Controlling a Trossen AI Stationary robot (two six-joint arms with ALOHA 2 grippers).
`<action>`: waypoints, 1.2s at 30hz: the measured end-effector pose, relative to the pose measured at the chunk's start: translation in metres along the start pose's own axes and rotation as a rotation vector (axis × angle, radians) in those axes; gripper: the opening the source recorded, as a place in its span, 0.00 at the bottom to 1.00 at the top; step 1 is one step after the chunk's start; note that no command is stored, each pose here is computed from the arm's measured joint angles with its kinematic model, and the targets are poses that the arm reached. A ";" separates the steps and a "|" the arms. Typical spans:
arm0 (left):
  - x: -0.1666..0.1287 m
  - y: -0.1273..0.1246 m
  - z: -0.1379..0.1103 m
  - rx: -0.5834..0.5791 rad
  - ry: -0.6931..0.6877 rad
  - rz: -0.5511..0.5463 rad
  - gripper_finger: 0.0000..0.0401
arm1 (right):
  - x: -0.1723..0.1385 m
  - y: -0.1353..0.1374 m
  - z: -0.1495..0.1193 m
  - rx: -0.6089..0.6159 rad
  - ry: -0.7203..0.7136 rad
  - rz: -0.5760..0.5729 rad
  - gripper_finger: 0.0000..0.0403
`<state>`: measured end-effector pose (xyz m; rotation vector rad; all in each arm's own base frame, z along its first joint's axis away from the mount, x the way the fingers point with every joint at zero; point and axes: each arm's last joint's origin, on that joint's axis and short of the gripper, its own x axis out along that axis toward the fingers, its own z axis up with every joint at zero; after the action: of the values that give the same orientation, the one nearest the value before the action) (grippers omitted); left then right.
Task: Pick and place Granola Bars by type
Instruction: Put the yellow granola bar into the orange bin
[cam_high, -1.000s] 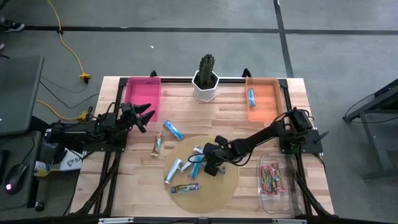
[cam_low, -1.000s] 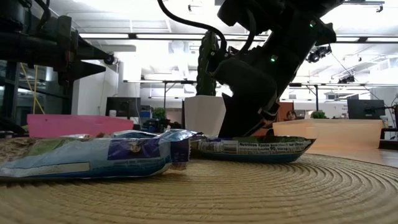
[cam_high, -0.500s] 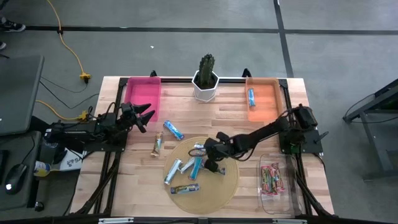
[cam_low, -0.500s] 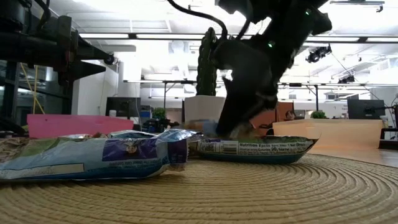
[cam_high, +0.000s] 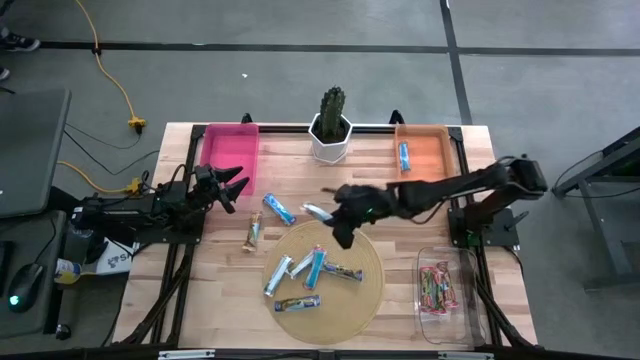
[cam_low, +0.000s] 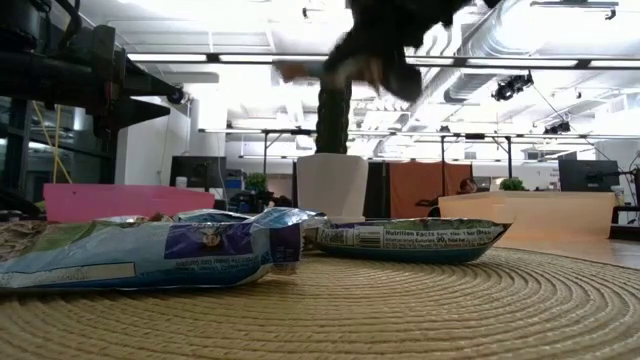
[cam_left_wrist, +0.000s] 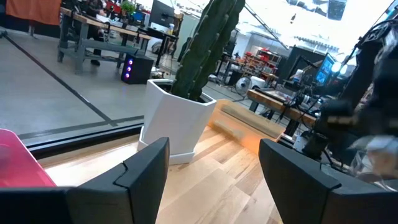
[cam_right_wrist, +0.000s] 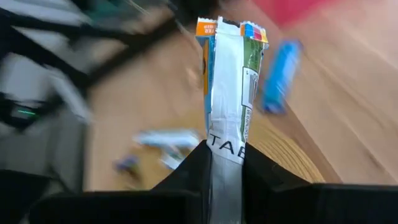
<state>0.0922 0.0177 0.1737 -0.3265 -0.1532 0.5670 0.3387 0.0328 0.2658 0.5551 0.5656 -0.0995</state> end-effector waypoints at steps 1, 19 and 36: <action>0.000 0.000 0.000 0.000 0.000 -0.001 0.61 | -0.006 0.002 0.005 -0.007 -0.027 0.038 0.12; 0.000 0.000 0.000 0.000 0.001 -0.004 0.61 | -0.050 0.026 0.045 -0.088 -0.341 0.326 0.12; 0.000 0.000 0.000 0.000 0.002 -0.007 0.61 | -0.040 -0.008 0.025 0.018 -0.166 -0.100 0.12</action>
<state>0.0923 0.0175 0.1737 -0.3266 -0.1521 0.5599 0.3151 0.0100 0.3012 0.5306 0.4311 -0.2431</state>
